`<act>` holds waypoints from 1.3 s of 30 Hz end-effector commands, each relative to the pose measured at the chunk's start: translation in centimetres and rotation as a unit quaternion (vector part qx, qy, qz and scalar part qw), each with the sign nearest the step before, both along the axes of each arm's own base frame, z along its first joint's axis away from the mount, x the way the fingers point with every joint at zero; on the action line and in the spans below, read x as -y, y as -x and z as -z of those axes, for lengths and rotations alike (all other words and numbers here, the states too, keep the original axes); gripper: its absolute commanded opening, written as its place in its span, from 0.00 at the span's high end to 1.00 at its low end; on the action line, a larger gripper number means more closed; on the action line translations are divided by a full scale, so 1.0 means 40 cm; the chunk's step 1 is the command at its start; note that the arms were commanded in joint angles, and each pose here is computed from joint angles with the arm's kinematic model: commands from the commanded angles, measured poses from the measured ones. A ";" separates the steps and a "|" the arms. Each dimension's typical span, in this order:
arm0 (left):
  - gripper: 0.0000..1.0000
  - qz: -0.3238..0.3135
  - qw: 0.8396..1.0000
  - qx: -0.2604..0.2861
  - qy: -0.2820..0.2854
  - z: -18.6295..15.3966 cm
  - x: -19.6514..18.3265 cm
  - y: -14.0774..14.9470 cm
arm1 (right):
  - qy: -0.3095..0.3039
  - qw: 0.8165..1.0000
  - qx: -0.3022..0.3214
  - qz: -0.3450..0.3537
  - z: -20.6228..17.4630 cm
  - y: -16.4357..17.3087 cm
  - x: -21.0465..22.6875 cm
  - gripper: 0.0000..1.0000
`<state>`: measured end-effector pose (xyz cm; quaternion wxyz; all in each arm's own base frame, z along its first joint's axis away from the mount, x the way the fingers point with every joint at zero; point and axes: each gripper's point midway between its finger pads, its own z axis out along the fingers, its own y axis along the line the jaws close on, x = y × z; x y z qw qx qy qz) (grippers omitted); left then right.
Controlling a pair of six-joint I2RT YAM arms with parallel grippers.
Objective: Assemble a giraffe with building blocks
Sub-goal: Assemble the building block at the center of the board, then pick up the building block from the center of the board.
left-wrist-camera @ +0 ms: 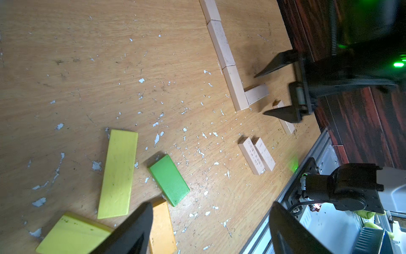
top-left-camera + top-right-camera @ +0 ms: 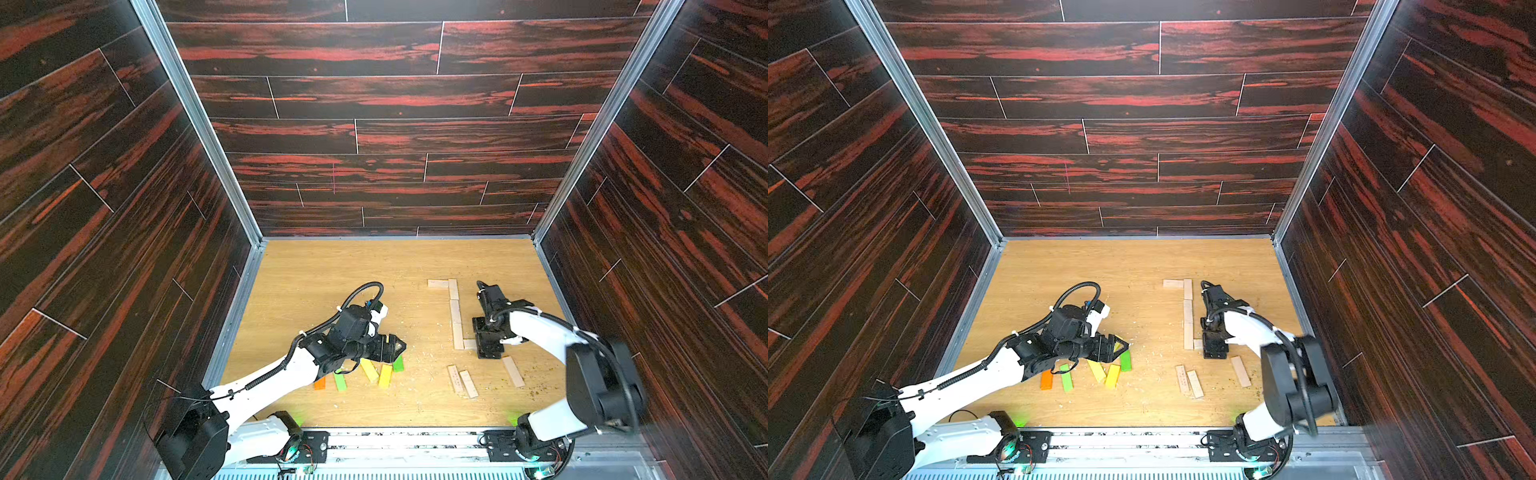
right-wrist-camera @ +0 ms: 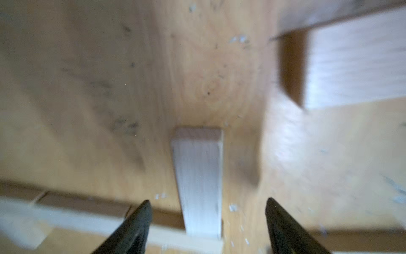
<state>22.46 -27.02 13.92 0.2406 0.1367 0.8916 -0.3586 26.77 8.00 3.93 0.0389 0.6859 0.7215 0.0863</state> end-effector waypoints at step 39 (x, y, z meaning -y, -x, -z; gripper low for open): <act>0.11 0.056 0.998 0.007 0.022 -0.012 0.093 -0.018 | -0.051 0.974 -0.018 0.221 0.095 0.176 0.242 0.26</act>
